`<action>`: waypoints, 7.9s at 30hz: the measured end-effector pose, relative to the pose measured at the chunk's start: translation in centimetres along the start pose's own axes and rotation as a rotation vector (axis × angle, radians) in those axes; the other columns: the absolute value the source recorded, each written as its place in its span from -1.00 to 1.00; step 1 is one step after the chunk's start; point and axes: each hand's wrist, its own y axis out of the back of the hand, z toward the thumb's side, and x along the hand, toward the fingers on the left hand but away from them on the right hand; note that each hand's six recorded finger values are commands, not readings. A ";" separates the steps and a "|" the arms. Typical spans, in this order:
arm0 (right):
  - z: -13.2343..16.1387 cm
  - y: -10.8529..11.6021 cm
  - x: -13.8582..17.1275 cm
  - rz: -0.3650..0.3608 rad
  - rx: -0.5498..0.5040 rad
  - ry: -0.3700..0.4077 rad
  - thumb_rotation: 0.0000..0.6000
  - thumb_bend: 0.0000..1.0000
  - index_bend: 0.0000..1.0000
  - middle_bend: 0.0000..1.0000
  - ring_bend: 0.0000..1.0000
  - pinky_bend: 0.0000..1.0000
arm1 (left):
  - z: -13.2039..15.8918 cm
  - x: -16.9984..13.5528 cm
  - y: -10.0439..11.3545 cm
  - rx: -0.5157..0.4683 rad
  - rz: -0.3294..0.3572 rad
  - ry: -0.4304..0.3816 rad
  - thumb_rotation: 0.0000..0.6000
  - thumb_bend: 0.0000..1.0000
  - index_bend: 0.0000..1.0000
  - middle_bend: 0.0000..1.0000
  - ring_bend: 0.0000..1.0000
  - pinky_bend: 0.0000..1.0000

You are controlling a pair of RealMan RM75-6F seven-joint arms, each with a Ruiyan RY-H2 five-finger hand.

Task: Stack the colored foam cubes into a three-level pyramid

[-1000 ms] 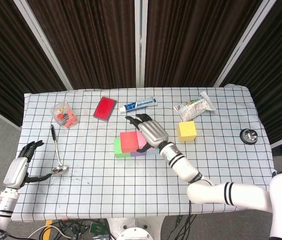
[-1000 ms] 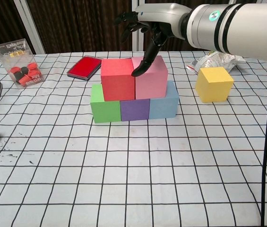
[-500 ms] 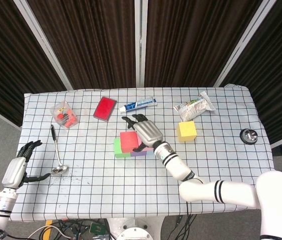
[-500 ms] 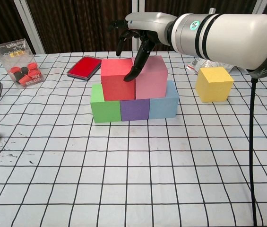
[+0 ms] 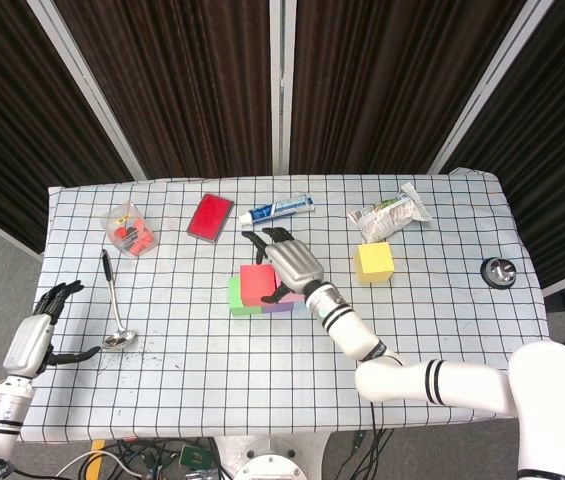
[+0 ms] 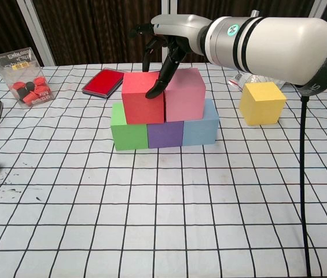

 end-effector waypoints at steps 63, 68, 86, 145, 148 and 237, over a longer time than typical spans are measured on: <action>-0.6 0.3 -0.5 0.030 0.076 0.050 1.00 -0.86 -1.00 -0.16 -0.92 -1.00 | -0.2 0.1 -0.1 -0.001 -0.002 0.004 1.00 -1.00 -0.88 -0.77 -1.00 -0.88; -0.7 0.2 -0.5 0.033 0.073 0.049 1.00 -0.86 -1.00 -0.16 -0.92 -1.00 | -0.3 0.2 -0.1 -0.002 -0.002 0.005 1.00 -1.00 -0.88 -0.77 -1.00 -0.88; -0.8 0.4 -0.2 0.055 0.057 0.058 1.00 -1.00 -1.00 -0.65 -1.00 -1.00 | -0.2 0.2 -0.2 -0.002 0.000 0.005 1.00 -1.00 -0.88 -0.77 -1.00 -0.88; -14.7 -1.5 2.4 -0.043 0.317 -0.187 1.00 -1.00 -1.00 -1.00 -1.00 -1.00 | 0.4 0.7 -1.0 0.012 0.009 -0.009 1.00 -1.00 -0.88 -0.77 -1.00 -0.88; -14.6 -1.6 2.1 -0.048 0.315 -0.188 1.00 -1.00 -1.00 -1.00 -1.00 -1.00 | 0.3 0.6 -0.9 0.015 0.011 -0.008 1.00 -1.00 -0.88 -0.77 -1.00 -0.88; -12.9 0.1 1.2 -0.107 0.243 -0.158 1.00 -0.84 -1.00 -1.00 -1.00 -1.00 | -0.4 0.7 -0.3 0.009 0.029 0.011 1.00 -1.00 -0.88 -0.77 -1.00 -0.88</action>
